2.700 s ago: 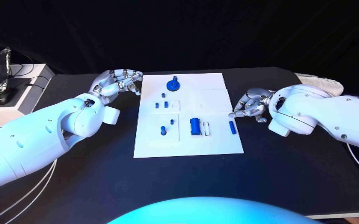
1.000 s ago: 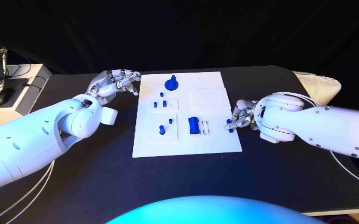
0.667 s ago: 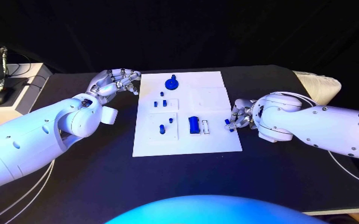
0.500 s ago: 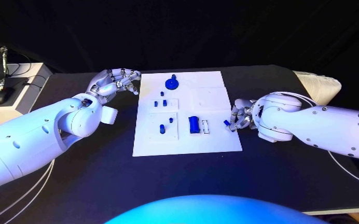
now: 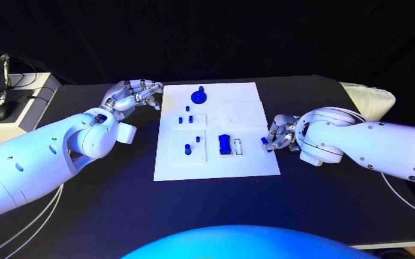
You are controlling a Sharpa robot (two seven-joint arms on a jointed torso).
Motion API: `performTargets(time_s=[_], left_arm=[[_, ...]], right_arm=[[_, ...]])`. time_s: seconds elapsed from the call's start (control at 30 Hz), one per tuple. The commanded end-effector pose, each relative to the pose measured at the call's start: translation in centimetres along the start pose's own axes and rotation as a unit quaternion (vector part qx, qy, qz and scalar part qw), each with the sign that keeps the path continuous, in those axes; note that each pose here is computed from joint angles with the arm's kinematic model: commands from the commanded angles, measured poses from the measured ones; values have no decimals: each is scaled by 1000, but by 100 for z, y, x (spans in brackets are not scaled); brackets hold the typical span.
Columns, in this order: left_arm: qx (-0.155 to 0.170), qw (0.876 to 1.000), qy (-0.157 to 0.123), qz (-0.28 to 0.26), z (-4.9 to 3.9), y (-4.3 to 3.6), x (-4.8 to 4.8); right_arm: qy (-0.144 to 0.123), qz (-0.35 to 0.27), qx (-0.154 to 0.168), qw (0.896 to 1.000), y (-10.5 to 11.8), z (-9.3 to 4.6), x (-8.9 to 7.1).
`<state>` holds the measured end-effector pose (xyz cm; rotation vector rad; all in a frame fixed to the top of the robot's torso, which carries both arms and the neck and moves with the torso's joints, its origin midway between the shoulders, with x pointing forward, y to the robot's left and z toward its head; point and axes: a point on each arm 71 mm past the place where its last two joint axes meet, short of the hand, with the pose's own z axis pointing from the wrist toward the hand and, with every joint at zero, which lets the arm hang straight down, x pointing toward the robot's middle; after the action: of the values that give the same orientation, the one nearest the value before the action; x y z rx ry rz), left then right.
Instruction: Assemble the parts on the task board
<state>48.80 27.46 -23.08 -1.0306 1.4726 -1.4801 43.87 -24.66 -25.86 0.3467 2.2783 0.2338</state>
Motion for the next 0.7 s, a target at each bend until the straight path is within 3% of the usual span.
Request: performTargets(time_s=[0.03, 0.47, 0.7], left_arm=[[1, 1000, 9, -4, 2, -3, 24], [0, 1000, 12, -5, 3, -3, 33], [0, 1000, 14, -6, 3, -4, 41]], right_arm=[[26, 36, -7, 999, 34, -13, 101], [23, 67, -32, 997, 252, -132, 59], [32, 68, -40, 996, 384, -100, 99]])
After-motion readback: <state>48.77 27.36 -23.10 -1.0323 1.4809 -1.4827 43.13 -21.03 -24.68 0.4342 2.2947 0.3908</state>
